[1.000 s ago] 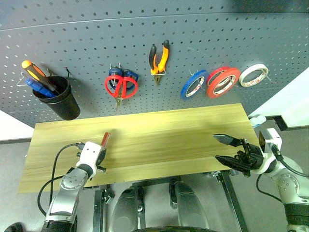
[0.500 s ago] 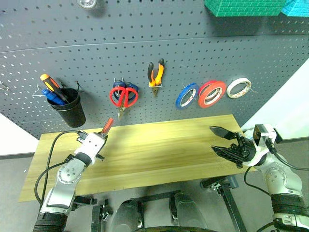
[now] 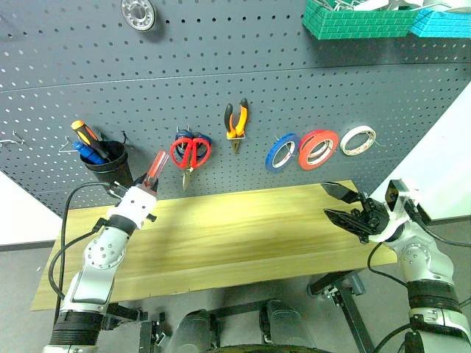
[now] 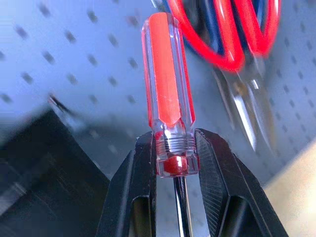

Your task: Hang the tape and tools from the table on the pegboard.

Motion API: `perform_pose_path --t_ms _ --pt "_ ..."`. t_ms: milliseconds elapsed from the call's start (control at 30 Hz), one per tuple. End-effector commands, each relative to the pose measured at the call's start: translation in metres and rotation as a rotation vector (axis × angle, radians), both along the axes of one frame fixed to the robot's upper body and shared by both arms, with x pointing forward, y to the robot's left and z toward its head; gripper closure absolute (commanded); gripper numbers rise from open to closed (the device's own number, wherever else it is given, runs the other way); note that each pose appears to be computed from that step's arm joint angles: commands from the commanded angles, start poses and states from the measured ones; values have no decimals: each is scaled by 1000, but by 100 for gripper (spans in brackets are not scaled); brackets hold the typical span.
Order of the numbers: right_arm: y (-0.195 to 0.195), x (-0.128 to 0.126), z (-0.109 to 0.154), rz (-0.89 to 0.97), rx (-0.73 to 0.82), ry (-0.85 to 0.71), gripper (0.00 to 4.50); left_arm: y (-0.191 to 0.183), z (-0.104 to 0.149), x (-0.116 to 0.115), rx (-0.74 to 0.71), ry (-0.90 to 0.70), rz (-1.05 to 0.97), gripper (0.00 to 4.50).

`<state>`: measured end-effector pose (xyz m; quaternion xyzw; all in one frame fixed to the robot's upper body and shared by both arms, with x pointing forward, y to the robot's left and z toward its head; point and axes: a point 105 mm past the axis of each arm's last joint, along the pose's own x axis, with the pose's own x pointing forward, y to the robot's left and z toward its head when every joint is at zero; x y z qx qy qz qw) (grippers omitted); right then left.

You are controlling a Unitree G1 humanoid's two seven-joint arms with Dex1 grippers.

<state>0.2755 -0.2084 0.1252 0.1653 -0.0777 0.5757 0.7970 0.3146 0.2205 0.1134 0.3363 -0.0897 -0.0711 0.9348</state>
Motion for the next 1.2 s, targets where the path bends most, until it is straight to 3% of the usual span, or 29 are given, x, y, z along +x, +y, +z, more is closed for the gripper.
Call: perform_pose_path --t_ms 33,400,767,1000,1200 --pt "-4 4 10 -6 0 -50 0 6 39 2 15 -152 43 369" --pt "-5 15 9 -8 -1 -56 0 19 104 20 -31 -331 105 369" --pt "-8 18 7 -12 -8 -57 0 20 137 32 -108 -407 111 369" --pt "-11 20 6 -18 -12 -59 0 34 142 33 -147 -413 155 369" --pt "-13 18 3 -20 -19 -50 0 52 120 36 -184 -368 209 369"
